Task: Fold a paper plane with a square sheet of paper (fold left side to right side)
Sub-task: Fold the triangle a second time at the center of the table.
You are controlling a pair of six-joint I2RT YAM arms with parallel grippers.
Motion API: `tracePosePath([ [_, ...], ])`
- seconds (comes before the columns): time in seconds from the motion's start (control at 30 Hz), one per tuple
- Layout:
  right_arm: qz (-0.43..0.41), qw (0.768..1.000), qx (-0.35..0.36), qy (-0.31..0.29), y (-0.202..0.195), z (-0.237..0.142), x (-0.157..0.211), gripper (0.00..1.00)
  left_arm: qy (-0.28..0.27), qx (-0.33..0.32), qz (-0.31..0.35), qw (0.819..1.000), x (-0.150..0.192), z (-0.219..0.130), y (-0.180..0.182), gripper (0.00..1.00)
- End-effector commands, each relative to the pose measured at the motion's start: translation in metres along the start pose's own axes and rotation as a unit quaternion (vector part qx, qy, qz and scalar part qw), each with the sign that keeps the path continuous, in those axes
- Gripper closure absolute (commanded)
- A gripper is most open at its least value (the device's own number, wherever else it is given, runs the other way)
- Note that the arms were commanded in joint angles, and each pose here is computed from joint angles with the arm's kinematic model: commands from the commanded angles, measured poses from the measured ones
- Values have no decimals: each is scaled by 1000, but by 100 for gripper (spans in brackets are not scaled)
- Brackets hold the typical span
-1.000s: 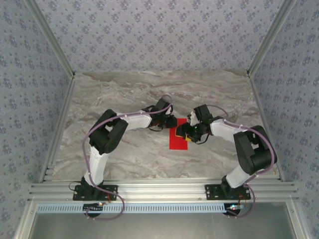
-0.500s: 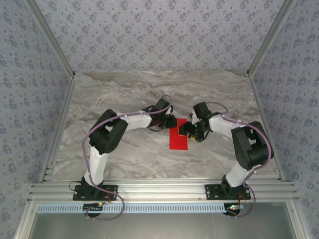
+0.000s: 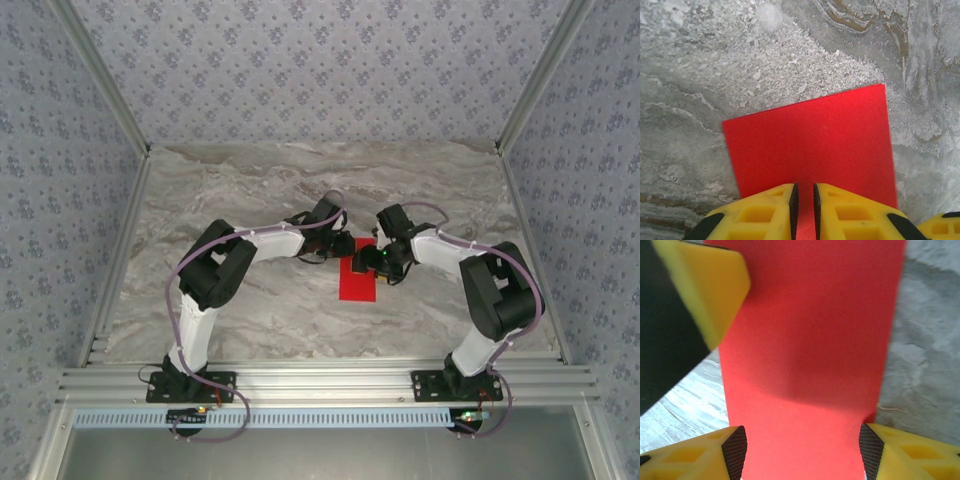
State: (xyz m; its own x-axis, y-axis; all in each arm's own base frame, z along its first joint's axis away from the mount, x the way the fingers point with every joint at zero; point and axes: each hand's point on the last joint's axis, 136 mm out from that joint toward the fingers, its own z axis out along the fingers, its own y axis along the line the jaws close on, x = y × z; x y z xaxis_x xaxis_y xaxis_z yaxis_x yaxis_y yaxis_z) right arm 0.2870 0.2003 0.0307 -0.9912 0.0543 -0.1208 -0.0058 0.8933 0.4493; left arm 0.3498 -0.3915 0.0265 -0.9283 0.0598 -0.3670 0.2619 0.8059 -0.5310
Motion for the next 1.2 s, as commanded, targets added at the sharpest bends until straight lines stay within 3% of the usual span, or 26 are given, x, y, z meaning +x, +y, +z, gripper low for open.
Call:
tracePosePath([
  [0.0, -3, 1000, -3, 13, 9, 3, 3, 35, 52, -15, -5, 999, 32, 1, 6, 82],
  [0.3, -4, 1000, 2, 12, 7, 3, 2, 34, 48, -1, -2, 999, 28, -5, -2, 81],
  [0.53, -14, 1000, -7, -7, 7, -12, -3, 34, 5, 48, 7, 999, 6, -50, -29, 71],
  [0.67, -15, 1000, -2, -22, 1, -23, -12, 34, -5, 68, 0, 998, 6, -66, -33, 70],
  [0.83, -4, 999, 14, -36, -14, -29, -24, 34, 28, 99, -27, 994, 29, -59, -34, 75],
  [1.17, -26, 996, 59, -56, -22, -33, -59, 34, 63, 90, -45, 993, 59, -33, -28, 78],
])
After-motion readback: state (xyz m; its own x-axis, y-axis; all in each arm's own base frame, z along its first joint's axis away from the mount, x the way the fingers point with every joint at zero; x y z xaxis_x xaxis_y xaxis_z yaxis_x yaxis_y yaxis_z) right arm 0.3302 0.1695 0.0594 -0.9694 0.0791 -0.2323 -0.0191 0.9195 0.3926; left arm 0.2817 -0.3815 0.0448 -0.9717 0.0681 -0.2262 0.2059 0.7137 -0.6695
